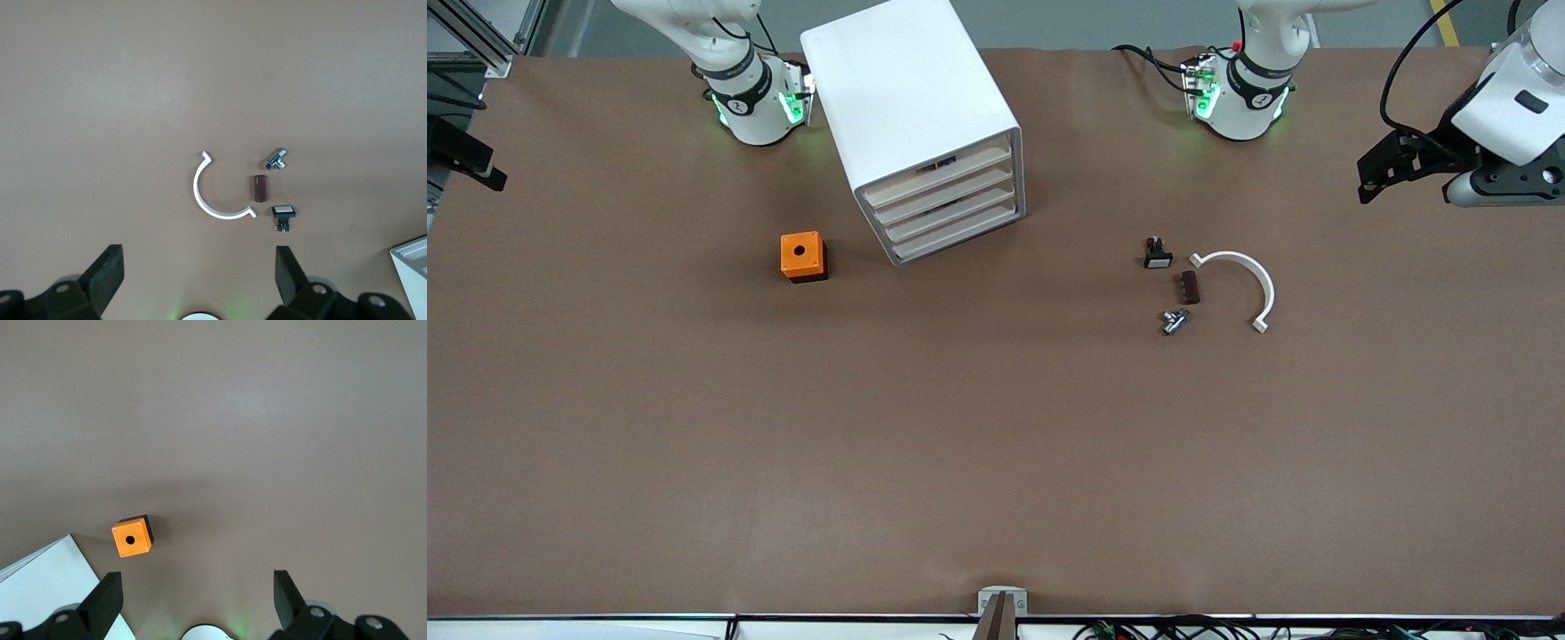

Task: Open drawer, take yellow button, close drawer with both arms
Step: 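Reach the left gripper toward the white cabinet's drawer handle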

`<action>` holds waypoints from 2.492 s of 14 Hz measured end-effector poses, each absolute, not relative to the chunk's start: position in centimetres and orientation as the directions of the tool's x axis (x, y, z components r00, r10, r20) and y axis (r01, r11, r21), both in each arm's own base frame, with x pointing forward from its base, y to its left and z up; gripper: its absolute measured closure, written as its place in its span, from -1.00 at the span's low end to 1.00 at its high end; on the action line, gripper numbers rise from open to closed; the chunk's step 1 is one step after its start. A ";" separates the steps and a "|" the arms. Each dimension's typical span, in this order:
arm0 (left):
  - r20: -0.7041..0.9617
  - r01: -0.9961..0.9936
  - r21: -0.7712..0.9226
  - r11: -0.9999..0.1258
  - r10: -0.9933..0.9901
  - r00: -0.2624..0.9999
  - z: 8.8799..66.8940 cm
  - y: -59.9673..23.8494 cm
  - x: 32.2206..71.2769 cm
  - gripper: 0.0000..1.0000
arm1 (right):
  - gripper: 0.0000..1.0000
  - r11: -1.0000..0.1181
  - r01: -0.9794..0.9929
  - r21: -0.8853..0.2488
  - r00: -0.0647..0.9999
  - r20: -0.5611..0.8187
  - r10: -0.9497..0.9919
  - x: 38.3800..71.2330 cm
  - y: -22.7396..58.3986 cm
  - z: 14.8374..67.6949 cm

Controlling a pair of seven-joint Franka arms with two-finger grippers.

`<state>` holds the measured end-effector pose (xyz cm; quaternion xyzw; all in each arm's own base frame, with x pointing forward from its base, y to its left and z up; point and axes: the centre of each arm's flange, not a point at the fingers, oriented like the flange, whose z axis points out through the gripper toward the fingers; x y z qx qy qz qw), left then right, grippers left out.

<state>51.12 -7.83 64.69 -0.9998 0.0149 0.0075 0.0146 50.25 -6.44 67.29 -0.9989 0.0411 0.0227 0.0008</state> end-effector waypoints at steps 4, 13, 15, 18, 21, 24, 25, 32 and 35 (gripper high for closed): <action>-0.011 0.014 -0.069 -0.998 0.014 1.000 63.4 -4.6 55.9 -1.00 | -1.00 -0.999 -0.043 0.000 0.998 -0.037 -0.043 50.5 -6.1 67.2; -0.056 0.016 -0.071 -0.997 0.020 0.998 62.5 -4.4 57.1 -1.00 | -1.00 -0.999 -0.034 0.000 0.999 -0.038 -0.034 50.5 -6.0 67.2; -0.089 0.009 -0.075 -0.997 0.016 0.996 61.2 -4.6 57.4 -1.00 | -1.00 -0.999 -0.034 -0.001 0.998 -0.044 -0.034 50.5 -6.0 66.9; -0.178 0.002 -0.072 -0.997 0.015 0.984 56.9 -4.5 59.0 -1.00 | -1.00 -0.999 -0.039 -0.001 0.998 -0.043 -0.039 50.6 -6.3 66.6; -0.235 -0.024 -0.067 -0.997 -0.008 0.972 53.5 -5.7 60.1 -1.00 | -1.00 -0.999 -0.040 -0.001 0.998 -0.042 -0.040 50.6 -6.4 66.6; -0.288 -0.048 -0.069 -0.996 -0.026 0.957 48.4 -9.8 61.5 -1.00 | -1.00 -0.999 -0.039 -0.001 0.998 -0.039 -0.039 50.7 -6.3 66.6; -0.293 -0.027 -0.076 -0.997 -0.004 0.956 46.6 -11.0 62.0 -1.00 | -1.00 -0.999 -0.038 0.000 0.999 -0.038 -0.038 50.7 -6.3 66.6; -0.333 0.262 -0.177 -0.949 0.308 0.891 37.2 -24.3 61.0 -1.00 | -1.00 -0.999 -0.034 0.001 0.999 -0.029 -0.034 50.8 -6.1 66.7; -0.333 0.366 -0.214 -0.906 0.420 0.844 34.9 -31.2 58.7 -1.00 | -1.00 -0.999 -0.033 0.001 0.999 -0.028 -0.033 50.8 -6.0 66.7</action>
